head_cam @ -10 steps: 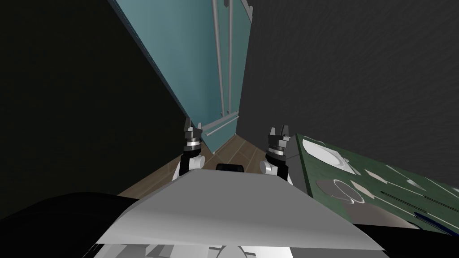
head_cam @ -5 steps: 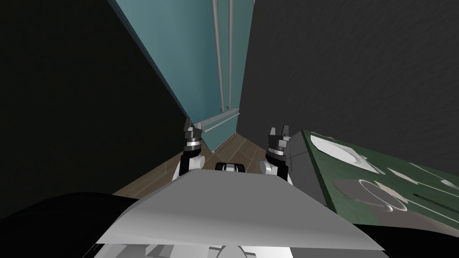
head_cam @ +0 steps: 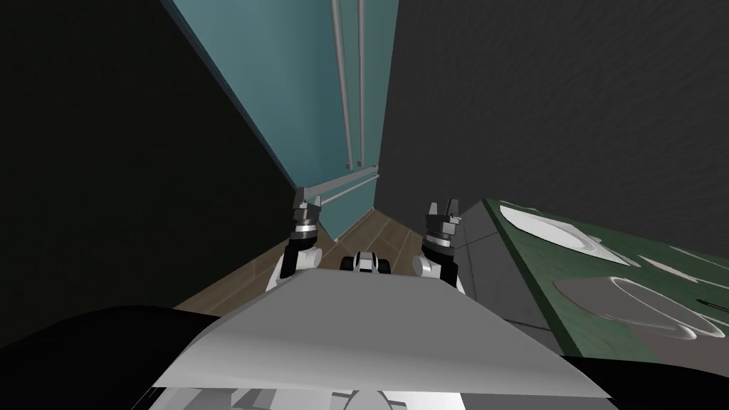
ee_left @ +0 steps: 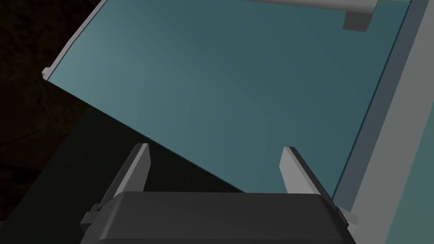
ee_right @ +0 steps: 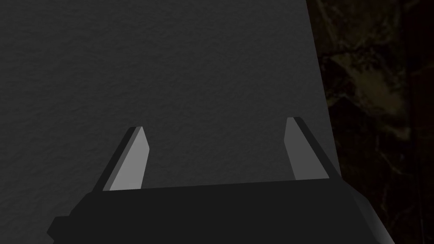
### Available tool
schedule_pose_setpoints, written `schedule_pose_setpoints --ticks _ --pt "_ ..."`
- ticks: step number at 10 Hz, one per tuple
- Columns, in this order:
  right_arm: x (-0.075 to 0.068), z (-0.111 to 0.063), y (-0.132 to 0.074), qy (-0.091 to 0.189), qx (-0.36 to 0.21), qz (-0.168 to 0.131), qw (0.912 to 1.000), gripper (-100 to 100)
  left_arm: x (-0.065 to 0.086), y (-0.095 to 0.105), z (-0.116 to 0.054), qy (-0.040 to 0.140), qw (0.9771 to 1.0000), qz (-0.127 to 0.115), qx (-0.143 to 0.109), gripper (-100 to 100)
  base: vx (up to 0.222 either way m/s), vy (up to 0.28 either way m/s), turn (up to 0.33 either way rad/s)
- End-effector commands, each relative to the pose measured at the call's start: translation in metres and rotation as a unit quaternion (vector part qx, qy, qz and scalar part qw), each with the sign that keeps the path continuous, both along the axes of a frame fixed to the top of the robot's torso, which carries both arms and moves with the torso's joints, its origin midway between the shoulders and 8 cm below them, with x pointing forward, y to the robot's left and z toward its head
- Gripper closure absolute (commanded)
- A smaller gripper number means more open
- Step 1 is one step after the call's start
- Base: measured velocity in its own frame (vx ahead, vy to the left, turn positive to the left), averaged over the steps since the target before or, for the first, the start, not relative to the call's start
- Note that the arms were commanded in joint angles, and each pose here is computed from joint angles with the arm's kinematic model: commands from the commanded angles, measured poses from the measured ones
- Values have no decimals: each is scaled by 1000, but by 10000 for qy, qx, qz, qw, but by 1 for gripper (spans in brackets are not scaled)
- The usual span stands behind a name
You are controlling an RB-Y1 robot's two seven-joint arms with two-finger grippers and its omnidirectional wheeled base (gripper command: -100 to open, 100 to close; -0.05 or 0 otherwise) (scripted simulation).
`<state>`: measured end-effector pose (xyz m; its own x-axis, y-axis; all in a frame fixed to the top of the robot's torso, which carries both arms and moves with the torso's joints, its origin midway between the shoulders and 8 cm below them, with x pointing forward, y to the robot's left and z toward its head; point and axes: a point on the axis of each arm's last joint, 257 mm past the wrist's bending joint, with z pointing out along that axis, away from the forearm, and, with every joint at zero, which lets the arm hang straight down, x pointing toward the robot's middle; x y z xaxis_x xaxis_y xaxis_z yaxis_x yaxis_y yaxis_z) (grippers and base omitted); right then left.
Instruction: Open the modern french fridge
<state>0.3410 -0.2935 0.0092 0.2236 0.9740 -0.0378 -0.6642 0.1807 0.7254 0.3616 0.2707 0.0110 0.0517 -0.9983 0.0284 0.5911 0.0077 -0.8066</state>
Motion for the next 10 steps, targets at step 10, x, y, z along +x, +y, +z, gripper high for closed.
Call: schedule_pose_setpoints --ticks 10 --pt "0 0 0 0 0 0 10000 0 32 114 -49 988 9939 448 -196 -100 28 -18 -198"
